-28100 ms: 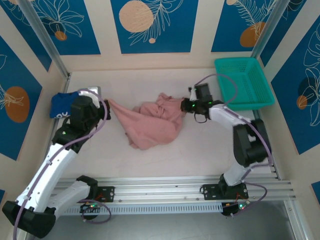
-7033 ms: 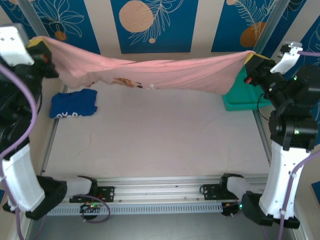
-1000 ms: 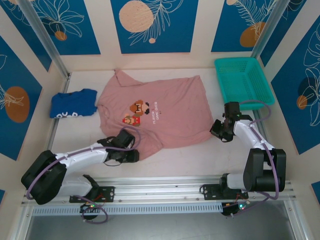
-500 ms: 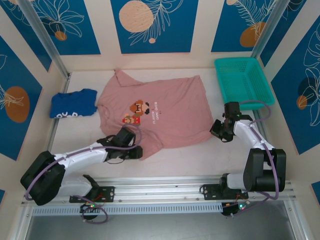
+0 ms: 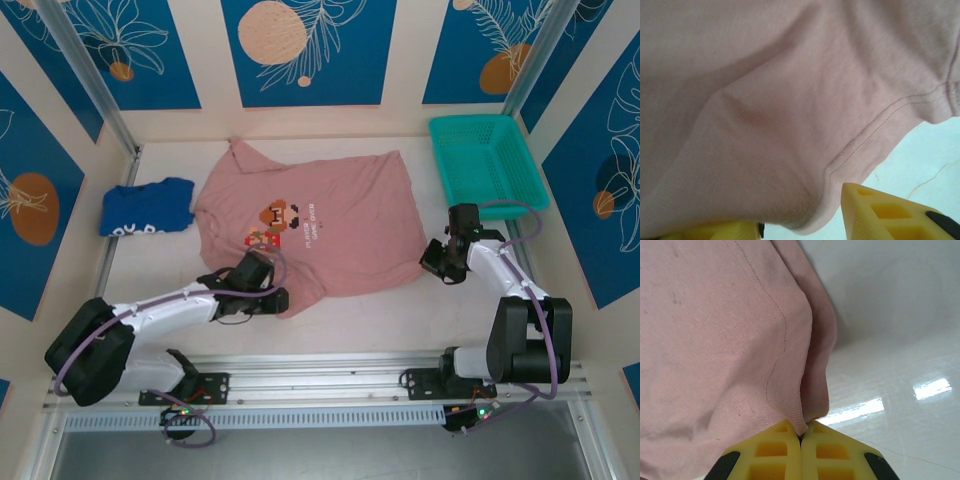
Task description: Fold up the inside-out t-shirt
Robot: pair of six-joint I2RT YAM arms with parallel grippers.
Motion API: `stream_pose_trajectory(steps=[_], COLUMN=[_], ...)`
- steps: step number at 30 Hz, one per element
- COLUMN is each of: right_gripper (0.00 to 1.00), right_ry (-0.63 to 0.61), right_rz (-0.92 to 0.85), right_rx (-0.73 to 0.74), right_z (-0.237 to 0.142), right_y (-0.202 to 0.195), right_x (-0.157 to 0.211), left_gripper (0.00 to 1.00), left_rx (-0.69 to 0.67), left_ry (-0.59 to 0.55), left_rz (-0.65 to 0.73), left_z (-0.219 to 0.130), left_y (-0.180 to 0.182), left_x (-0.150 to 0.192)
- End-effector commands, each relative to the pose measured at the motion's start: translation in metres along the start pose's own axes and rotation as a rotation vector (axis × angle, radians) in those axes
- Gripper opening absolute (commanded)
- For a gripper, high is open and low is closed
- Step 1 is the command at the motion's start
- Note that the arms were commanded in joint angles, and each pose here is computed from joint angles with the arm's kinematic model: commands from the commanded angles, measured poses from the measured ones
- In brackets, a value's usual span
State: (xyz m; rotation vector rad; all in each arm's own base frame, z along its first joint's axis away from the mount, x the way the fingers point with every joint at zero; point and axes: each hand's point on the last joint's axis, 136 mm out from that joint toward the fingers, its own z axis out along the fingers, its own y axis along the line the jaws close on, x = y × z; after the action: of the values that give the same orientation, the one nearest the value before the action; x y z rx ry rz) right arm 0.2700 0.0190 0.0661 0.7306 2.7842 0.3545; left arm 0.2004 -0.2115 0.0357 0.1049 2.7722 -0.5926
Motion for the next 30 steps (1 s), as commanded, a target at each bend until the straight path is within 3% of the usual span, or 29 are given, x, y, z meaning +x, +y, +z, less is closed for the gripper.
stream_pose_trajectory(steps=[1,7,13,15,21,24,30], right_gripper=[0.0,0.0,0.0,0.0,0.0,0.0,0.0], right_ry=[0.01,0.002,-0.06,-0.102,-0.264,-0.319,-0.615], right_rz=[-0.021,-0.025,-0.039,-0.047,-0.075,-0.11,-0.202], right_rx=[-0.029,-0.037,-0.09,-0.121,-0.345,-0.363,-0.442], right_z=[-0.002,-0.005,-0.019,-0.03,-0.078,-0.106,-0.223], right_y=[0.005,0.007,0.017,0.024,0.079,0.099,0.121], right_x=[0.005,0.003,-0.004,-0.01,-0.043,-0.064,-0.081], left_gripper=[0.4,0.26,0.0,0.0,0.0,0.0,0.0], left_rx=[0.001,-0.005,-0.038,-0.073,-0.091,-0.146,-0.192], left_ry=[0.019,0.011,-0.03,-0.07,-0.461,-0.611,-0.929], left_rz=[0.04,0.039,0.05,0.067,0.09,0.086,0.168], left_z=[0.004,0.006,-0.006,-0.026,-0.145,-0.199,-0.34], left_y=[-0.006,-0.005,0.004,0.01,0.006,0.007,-0.021], left_x=[0.003,0.002,-0.001,-0.006,-0.081,-0.122,-0.168])
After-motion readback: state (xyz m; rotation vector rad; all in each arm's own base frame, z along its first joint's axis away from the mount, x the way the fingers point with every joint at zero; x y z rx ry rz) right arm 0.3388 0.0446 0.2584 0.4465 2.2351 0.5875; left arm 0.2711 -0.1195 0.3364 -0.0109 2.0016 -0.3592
